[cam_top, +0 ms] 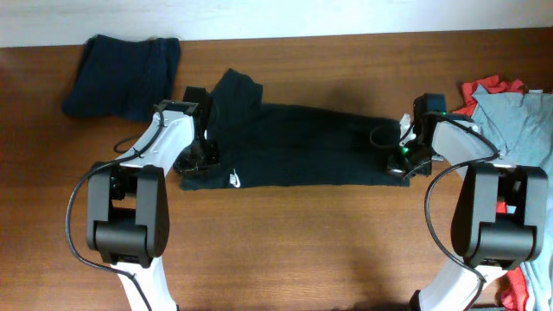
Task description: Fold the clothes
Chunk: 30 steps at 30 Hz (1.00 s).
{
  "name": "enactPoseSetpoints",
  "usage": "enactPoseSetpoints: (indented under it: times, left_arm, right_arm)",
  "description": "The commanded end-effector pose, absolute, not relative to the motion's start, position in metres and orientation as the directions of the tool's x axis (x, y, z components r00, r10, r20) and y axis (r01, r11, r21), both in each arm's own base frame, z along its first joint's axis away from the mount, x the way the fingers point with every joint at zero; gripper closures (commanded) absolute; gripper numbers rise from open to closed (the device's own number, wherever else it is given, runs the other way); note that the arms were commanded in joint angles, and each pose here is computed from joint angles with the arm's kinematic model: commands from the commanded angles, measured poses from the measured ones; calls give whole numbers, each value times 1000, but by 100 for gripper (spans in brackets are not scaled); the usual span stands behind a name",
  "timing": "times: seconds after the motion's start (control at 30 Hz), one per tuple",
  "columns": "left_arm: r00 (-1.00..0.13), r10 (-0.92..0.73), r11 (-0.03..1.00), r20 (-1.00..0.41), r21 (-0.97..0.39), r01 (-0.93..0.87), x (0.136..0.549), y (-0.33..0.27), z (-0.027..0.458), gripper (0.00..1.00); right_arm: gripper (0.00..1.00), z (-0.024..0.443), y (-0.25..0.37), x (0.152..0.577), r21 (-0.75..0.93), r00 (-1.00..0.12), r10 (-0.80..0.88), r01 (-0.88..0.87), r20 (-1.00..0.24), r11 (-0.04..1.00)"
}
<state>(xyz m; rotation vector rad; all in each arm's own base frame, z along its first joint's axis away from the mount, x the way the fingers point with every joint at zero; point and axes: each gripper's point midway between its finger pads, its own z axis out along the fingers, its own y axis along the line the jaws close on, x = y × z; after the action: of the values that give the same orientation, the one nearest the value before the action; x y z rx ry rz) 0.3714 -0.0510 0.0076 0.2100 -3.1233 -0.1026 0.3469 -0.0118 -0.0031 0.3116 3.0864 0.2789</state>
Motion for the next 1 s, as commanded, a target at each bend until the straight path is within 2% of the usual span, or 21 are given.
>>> enactPoseSetpoints:
  times: [0.0, 0.1, 0.27, 0.63, 0.8, 0.97]
  left_arm:
    - [-988, -142, 985, 62, 103, -135, 358, -47, -7, 100]
    - [-982, -144, 983, 119, 131, -129, 346, -42, -13, 100]
    - [-967, -209, 944, 148, 288, -160, 329, -14, -7, 100]
    - [-949, -245, 931, 200, 321, -172, 315, 1, -2, 100]
    - [-959, -243, 937, 148, 292, -192, 334, -4, 21, 100]
    - [-974, -226, 955, 22, 200, -217, 366, -23, 67, 100]
  right_arm:
    - [96, -36, -13, 292, 93, -942, 257, 281, 215, 955]
    - [96, -33, -23, 275, 5, -913, 310, 322, 266, 947]
    - [96, -30, -26, 264, -34, -895, 326, 331, 305, 943]
    - [96, -23, -24, 251, -57, -870, 347, 350, 352, 935]
    - [96, 10, -24, 266, -22, -904, 349, 355, 245, 935]
    - [96, 61, -4, 285, 92, -945, 315, 323, 88, 942]
